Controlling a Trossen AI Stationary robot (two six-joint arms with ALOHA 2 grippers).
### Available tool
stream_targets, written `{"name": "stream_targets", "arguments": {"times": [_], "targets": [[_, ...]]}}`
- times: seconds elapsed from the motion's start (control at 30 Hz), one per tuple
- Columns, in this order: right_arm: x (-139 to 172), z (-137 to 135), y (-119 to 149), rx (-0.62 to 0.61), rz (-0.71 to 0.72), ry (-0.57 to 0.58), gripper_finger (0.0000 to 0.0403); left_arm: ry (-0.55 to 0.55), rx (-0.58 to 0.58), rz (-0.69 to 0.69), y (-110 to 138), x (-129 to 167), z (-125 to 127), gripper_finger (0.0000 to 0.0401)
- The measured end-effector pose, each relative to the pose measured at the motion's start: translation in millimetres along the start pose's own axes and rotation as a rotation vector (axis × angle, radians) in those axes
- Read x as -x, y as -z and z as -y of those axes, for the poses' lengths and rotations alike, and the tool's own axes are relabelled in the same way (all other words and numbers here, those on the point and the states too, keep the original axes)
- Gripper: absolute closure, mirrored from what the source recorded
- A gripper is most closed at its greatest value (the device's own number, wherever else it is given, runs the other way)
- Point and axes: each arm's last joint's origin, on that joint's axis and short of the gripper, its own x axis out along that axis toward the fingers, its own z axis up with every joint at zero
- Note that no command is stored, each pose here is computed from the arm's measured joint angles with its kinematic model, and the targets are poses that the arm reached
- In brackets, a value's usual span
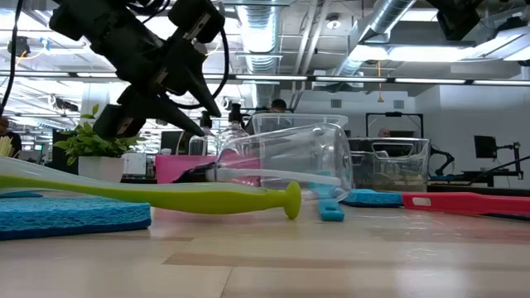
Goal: Pick & Place Kitchen Sink Supplies
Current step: Put the transparent dishwashing liquid dispenser into the red bin
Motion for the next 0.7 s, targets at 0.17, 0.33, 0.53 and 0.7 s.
{"name": "stream_targets", "arguments": {"times": [0.17, 0.33, 0.53, 0.7], "targets": [[-2, 0, 1, 0.002, -0.008, 0.002, 0.0026, 0.005, 0.163, 0.051, 7, 2, 1, 0.0274], [-5, -1, 3, 0.007, -0.025, 0.008, 0.0026, 0.016, 0.304, 0.069, 15, 4, 2, 0.0274], [-11, -2, 4, 0.009, -0.032, 0.011, 0.0026, 0.040, 0.485, 0.052, 22, 9, 5, 0.0274], [-13, -2, 5, -0.010, -0.039, 0.013, 0.0026, 0.058, 0.488, 0.031, 11, 17, 9, 0.0274]]}}
